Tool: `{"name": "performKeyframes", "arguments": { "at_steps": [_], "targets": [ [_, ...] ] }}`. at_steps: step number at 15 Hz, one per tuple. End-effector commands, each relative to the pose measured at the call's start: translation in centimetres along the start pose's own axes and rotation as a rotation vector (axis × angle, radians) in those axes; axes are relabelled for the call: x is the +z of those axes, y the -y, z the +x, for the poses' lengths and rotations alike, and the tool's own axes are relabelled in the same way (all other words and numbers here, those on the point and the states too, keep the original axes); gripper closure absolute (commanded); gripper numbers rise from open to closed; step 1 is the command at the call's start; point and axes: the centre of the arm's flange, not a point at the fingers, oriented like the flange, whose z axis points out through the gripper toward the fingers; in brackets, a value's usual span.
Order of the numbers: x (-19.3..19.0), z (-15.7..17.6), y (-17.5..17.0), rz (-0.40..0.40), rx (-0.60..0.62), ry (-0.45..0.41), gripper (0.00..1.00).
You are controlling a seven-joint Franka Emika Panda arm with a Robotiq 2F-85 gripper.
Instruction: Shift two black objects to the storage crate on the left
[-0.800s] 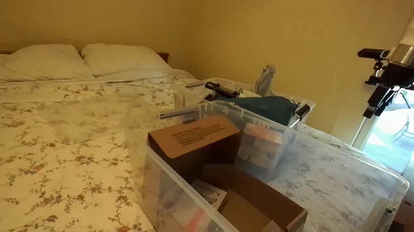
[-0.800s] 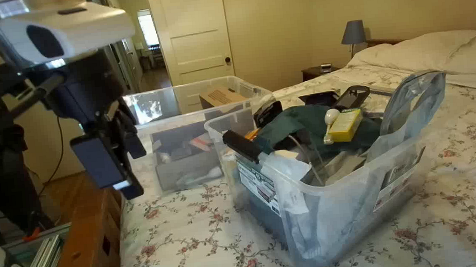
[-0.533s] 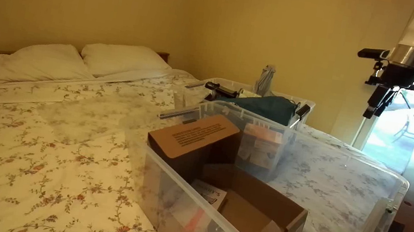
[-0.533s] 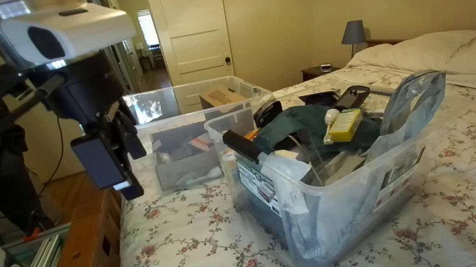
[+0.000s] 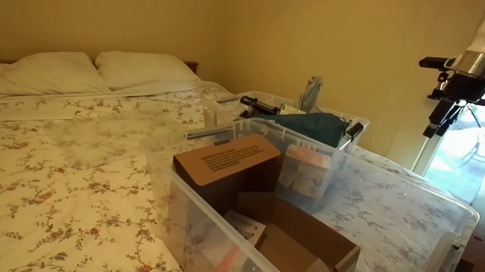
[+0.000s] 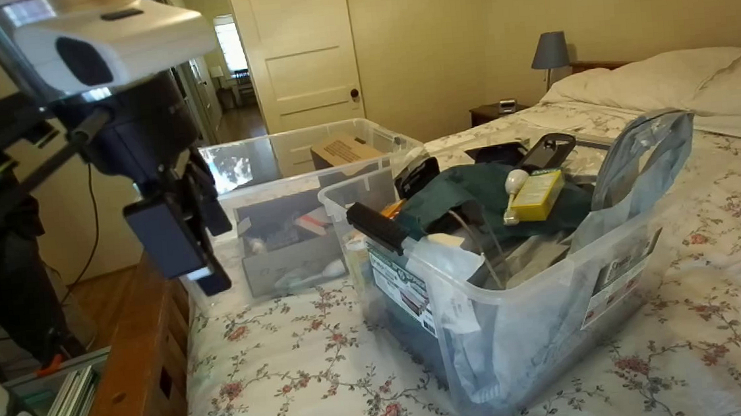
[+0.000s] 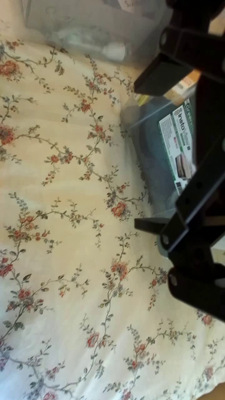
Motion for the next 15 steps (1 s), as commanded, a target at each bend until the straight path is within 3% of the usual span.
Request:
{"name": "performKeyframes", "arguments": {
  "at_steps": [1,7,10,13,15],
  "targets": [
    [-2.1,3.5,5.5,0.075,-0.071,-0.099,0.00],
    [-6.6,9.3,19.5,0.081,-0.342,-0.311,0.00],
    [-6.7,11.7,25.2,0.063,-0.332,-0.461,0.00],
    [-6.2,15.1,26.1,0.051,-0.297,-0.569,0.00],
    [-5.2,17.0,25.3,0.004,-0.338,-0.578,0.00]
  ]
}}
